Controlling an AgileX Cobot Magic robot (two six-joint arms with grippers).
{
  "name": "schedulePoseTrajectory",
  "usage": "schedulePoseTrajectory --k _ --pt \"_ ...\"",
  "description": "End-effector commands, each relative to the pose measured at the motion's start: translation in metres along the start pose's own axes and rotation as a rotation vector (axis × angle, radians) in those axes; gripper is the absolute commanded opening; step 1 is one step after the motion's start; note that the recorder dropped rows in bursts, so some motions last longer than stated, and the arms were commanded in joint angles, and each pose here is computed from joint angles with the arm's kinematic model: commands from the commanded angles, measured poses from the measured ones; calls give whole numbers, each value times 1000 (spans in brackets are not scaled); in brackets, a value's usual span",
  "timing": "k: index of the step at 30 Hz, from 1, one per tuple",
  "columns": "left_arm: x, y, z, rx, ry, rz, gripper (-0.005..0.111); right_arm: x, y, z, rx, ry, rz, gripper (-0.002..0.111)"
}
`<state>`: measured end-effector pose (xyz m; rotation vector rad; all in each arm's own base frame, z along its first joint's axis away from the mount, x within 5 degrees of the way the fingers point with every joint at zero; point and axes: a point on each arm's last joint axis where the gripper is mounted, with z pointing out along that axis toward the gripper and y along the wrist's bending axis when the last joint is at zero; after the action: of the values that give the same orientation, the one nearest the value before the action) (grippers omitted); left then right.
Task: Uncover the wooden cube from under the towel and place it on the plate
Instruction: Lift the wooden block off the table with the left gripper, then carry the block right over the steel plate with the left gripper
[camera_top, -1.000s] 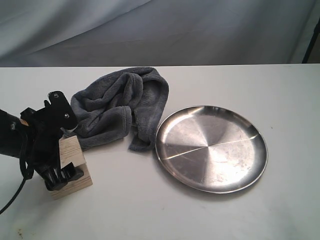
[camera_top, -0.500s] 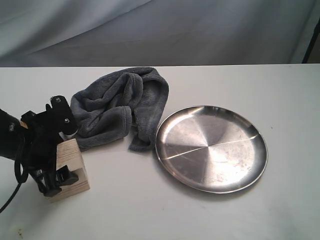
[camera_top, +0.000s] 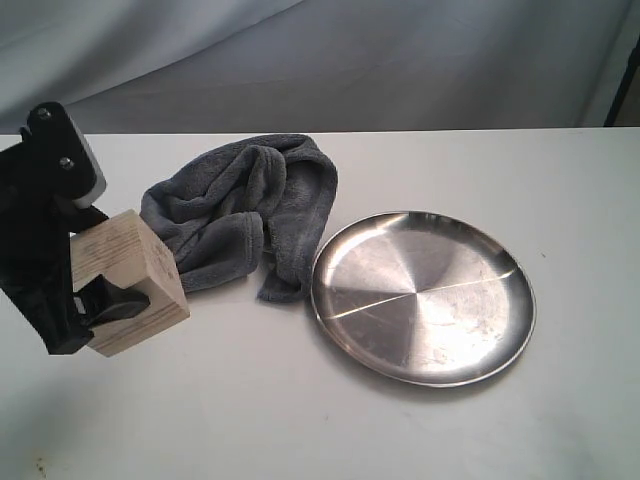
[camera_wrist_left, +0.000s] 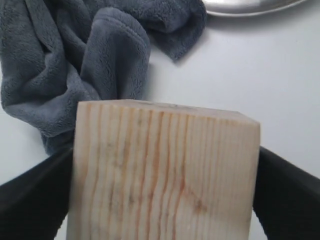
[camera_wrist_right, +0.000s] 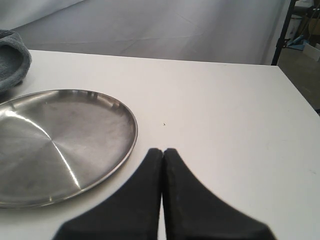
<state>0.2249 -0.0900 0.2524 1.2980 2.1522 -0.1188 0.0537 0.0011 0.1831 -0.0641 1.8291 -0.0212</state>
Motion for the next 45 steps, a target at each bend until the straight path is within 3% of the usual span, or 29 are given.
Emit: schedulePoseTrajectory --k 1,7,15,20,22,30,37,45 --pt "-8 1 -12 -49 -73 -23 2 1 0 0 -2 -3 1 0" --pt "-9 1 -13 -51 -77 -26 2 1 0 0 -2 -3 1 0" --pt "-28 -3 -16 39 -288 -356 2 1 0 0 -2 -3 1 0" --pt "-30 -2 -17 40 -318 -397 2 1 0 0 -2 -3 1 0" --pt "-34 -1 -18 52 -358 -462 2 1 0 0 -2 -3 1 0" --pt "-48 -4 -24 108 -517 -414 2 1 0 0 -2 -3 1 0" --pt "-54 -4 0 155 -523 -426 2 1 0 0 -2 -3 1 0" --pt "-104 -18 31 246 -540 -356 2 1 0 0 -2 -3 1 0"
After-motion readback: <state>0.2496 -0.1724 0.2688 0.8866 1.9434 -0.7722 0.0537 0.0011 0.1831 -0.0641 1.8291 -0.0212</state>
